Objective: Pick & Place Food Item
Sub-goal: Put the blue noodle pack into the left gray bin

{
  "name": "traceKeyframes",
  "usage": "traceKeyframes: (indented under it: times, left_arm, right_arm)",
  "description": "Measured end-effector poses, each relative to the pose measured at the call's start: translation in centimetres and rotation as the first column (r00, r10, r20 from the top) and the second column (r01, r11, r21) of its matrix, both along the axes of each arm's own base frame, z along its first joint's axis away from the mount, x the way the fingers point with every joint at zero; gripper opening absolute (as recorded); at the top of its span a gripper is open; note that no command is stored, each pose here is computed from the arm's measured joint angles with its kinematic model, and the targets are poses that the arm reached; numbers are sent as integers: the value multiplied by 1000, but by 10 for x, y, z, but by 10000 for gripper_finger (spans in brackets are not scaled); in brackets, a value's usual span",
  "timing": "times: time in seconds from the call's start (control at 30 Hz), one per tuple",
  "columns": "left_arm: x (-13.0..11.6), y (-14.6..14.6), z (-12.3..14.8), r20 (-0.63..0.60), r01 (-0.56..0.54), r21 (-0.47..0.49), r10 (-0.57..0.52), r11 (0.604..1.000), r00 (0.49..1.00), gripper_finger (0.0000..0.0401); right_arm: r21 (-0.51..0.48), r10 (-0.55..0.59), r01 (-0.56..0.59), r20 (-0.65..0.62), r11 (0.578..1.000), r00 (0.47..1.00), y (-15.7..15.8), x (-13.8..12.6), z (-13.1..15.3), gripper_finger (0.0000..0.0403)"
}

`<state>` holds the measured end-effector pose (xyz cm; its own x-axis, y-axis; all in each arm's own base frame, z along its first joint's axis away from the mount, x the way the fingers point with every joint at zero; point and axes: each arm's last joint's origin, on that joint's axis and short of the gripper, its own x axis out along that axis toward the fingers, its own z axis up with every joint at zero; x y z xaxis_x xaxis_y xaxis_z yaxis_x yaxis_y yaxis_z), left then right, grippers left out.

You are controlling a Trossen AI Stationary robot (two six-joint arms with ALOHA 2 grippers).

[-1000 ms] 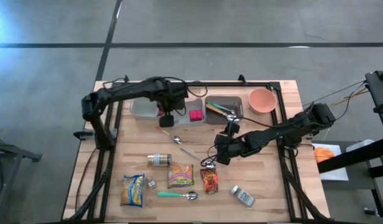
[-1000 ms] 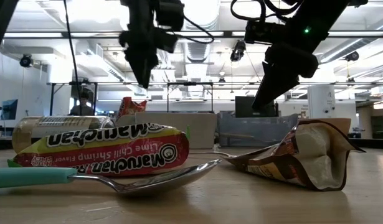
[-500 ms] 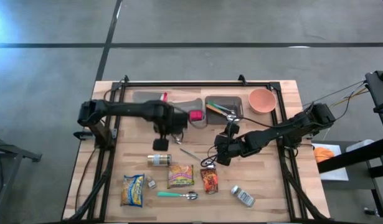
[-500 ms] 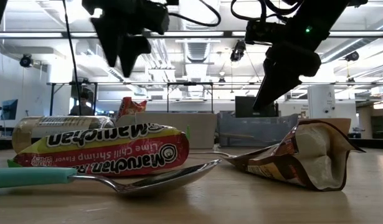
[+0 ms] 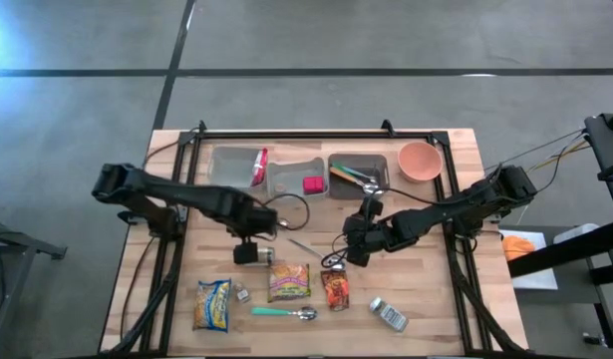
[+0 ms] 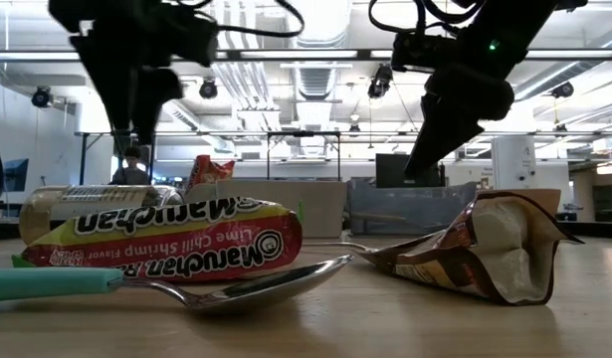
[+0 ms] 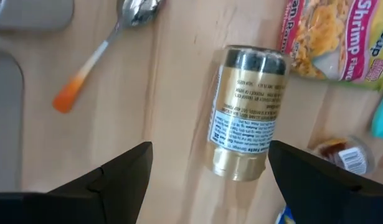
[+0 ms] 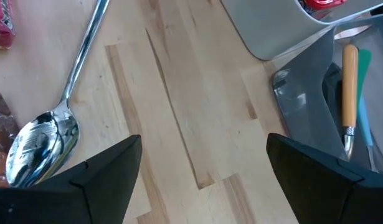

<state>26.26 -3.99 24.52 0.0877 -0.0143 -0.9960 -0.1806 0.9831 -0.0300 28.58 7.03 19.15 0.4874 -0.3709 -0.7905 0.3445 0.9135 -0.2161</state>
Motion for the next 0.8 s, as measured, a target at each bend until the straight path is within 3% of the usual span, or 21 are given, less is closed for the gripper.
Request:
traceKeyframes:
  times: [0.17, 0.33, 0.47, 0.7, 0.8]
  left_arm:
    - [-30, 2, -9, 34, -120, -45, 122, 992, 992, 326]
    - [-50, -4, -16, -35, -191, -164, 188, 968, 982, 326]
    - [-57, -13, -17, -147, -254, -261, 221, 931, 964, 326]
    - [-61, -31, -15, -186, -185, -383, 120, 905, 975, 326]
    - [-60, -31, -19, -215, -302, -367, 236, 880, 948, 326]
  right_arm:
    - [10, 1, -2, 26, 1000, 1000, 1, 2, 1, 343]
    - [11, 8, -8, 42, 1000, 999, 1, 4, 2, 343]
    - [10, 10, -11, 41, 1000, 999, 1, 4, 2, 343]
    - [10, 10, -11, 43, 1000, 999, 1, 4, 2, 343]
    - [14, 5, -6, 45, 1000, 999, 1, 4, 2, 343]
